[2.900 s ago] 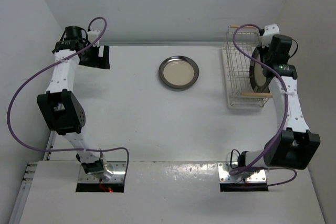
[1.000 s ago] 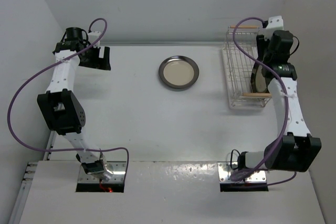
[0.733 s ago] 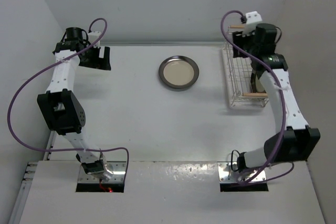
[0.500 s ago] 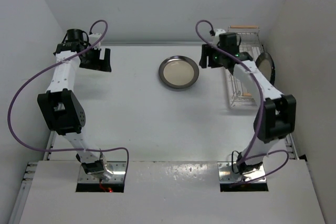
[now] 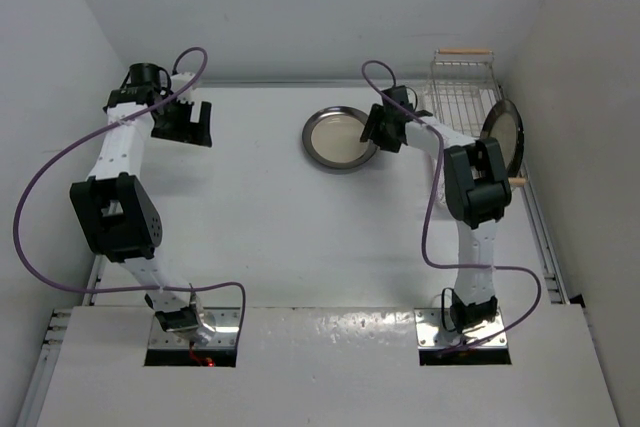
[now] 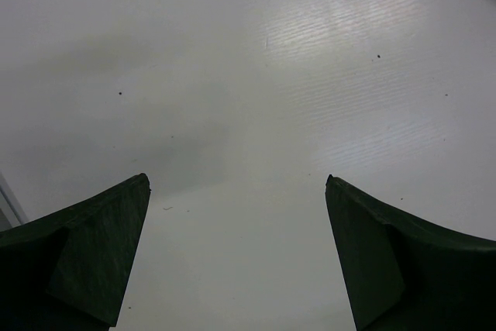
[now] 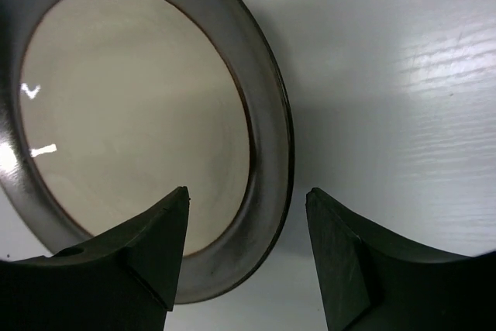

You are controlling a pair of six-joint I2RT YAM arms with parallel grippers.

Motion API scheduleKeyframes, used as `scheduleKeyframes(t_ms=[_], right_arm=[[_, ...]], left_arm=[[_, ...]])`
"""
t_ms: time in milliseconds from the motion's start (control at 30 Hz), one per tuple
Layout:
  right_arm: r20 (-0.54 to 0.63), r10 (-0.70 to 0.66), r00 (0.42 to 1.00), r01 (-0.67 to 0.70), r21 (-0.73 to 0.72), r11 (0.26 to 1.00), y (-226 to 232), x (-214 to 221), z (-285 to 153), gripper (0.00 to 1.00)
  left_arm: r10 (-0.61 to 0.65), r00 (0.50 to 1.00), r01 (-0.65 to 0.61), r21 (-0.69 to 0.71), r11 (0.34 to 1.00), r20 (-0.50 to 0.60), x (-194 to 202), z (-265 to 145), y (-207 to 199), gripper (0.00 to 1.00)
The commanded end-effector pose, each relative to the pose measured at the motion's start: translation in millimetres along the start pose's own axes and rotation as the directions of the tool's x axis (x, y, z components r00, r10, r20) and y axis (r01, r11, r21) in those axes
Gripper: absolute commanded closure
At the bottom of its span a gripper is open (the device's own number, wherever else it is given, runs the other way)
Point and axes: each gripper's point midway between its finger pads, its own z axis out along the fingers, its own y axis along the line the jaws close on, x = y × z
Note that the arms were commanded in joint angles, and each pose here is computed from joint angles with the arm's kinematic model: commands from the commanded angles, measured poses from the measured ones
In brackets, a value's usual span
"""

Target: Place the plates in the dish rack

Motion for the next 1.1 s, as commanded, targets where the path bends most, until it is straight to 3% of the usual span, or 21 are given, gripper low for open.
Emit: scheduleKeyframes(t_ms=[0, 233, 333, 367, 533, 633, 800, 1067], right_arm=[[0.068, 0.081, 0.994, -0.082, 0.02, 0.996, 11, -13, 9, 0.39], [-0.01, 0.131, 0.991, -0.13, 0.054, 0.99, -6, 29, 35, 0.5], [0.024, 0.16, 0.987, -0.159, -0.025, 0.987, -1, 30, 39, 0.81], [0.021, 0.154, 0.988, -0.153, -0.02, 0.988, -4, 34, 40, 1.0], [0.012, 0.056, 0.998, -0.055, -0.059, 0.997, 0, 38, 34, 1.0], [0.155, -0.038, 0.987, 0.064, -0.165, 0.984, 31, 2, 3, 1.0], [0.355, -0.119, 0.927, 0.211, -0.233, 0.949, 67, -54, -72, 1.0], [0.535, -0.234, 0.811, 0.408, -0.233, 0.883, 86, -100, -169, 1.0]], left_arm=[[0.022, 0.998, -0.021, -0.024, 1.0, 0.057, -12, -18, 0, 0.0], [0.016, 0.999, -0.015, -0.026, 1.0, 0.037, -8, -11, 3, 0.0], [0.016, 0.999, -0.015, -0.026, 1.0, 0.037, -8, -11, 3, 0.0], [0.013, 1.0, -0.012, -0.024, 1.0, 0.029, -6, -8, 3, 0.0], [0.013, 1.0, -0.012, -0.024, 1.0, 0.028, -6, -8, 3, 0.0], [0.013, 1.0, -0.012, -0.032, 0.999, 0.026, -5, -8, 5, 0.0], [0.011, 0.999, -0.009, -0.043, 0.999, 0.043, -9, -14, 8, 0.0], [0.015, 0.999, -0.012, -0.056, 0.998, 0.051, -16, -17, 11, 0.0]])
